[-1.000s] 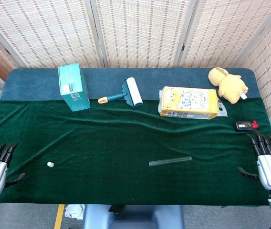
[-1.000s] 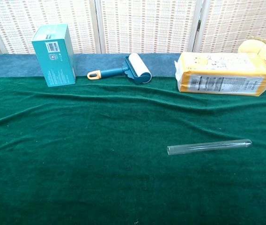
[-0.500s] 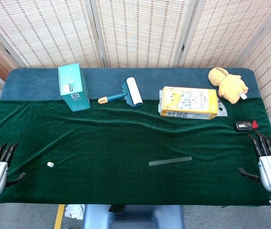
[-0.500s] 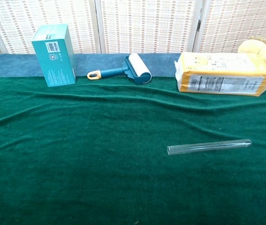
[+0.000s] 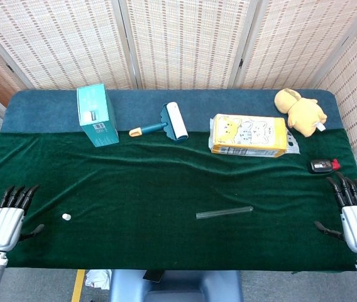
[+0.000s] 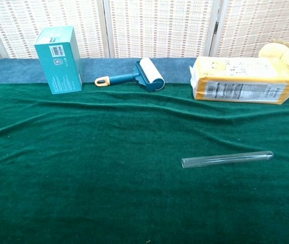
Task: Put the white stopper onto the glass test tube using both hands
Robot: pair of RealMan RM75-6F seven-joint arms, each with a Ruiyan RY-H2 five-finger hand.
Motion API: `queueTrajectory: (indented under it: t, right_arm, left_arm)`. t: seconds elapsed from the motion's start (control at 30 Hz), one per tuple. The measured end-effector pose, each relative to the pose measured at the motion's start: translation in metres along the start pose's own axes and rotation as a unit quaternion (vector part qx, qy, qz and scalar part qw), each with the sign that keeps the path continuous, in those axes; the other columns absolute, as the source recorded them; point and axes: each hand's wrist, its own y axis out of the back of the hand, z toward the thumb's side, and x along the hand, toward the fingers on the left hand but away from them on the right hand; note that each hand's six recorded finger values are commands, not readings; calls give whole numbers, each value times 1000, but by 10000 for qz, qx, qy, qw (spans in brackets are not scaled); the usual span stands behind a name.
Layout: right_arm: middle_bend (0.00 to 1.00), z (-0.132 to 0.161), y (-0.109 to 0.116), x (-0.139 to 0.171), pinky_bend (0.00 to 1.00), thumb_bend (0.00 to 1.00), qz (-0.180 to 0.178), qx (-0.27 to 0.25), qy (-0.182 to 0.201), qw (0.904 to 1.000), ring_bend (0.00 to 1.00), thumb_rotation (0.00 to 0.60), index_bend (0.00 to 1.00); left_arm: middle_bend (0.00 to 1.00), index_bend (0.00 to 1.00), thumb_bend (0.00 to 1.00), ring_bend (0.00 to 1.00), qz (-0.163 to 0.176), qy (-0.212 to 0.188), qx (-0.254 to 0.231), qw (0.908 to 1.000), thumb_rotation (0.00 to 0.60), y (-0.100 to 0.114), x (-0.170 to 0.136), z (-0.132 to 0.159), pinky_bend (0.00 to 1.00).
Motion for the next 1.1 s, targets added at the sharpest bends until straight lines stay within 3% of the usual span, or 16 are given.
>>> queueTrajectory:
  t: [0.47, 1.1]
  right_arm:
    - [10, 0, 5, 3, 0, 144, -51, -7, 30, 10000, 38, 542, 0]
    - [10, 1, 2, 0, 0, 144, -31, -51, 65, 10000, 38, 544, 0]
  left_arm:
    - [147, 24, 239, 75, -559, -517, 163, 9970, 600, -44, 43, 22, 0]
    - [120, 0, 239, 54, -901, -445, 118, 9949, 600, -77, 54, 24, 0]
